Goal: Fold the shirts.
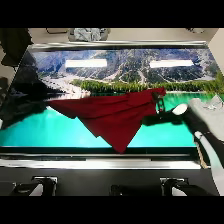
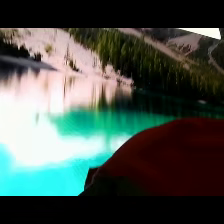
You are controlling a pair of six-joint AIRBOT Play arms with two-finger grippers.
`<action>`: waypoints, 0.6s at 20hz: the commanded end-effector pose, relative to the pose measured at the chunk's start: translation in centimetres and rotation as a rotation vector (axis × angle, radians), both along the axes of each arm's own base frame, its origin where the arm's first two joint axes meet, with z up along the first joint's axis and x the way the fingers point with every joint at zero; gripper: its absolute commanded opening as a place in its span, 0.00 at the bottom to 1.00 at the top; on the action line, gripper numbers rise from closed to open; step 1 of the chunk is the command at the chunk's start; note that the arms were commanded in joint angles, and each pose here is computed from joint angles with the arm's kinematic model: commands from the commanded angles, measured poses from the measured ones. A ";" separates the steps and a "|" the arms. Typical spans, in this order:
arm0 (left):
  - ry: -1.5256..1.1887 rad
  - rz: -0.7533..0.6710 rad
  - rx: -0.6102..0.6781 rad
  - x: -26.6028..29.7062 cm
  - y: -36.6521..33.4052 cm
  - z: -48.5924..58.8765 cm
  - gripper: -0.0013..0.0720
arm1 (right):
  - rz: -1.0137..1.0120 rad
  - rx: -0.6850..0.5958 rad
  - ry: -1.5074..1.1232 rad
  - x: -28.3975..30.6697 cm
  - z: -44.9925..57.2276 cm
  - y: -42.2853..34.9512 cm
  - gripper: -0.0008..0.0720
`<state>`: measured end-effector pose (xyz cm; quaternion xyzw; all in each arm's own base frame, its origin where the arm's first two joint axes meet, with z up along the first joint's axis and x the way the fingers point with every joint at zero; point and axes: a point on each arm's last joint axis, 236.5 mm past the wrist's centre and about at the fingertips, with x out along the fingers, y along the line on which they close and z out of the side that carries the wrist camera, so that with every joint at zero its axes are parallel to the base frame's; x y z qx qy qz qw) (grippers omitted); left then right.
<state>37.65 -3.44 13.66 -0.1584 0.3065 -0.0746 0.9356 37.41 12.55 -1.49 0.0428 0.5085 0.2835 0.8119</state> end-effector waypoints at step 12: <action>-1.025 -0.006 0.044 -19.5 -2.6 46.5 0.05 | -0.432 -0.687 -1.553 -20.2 59.5 -14.7 0.07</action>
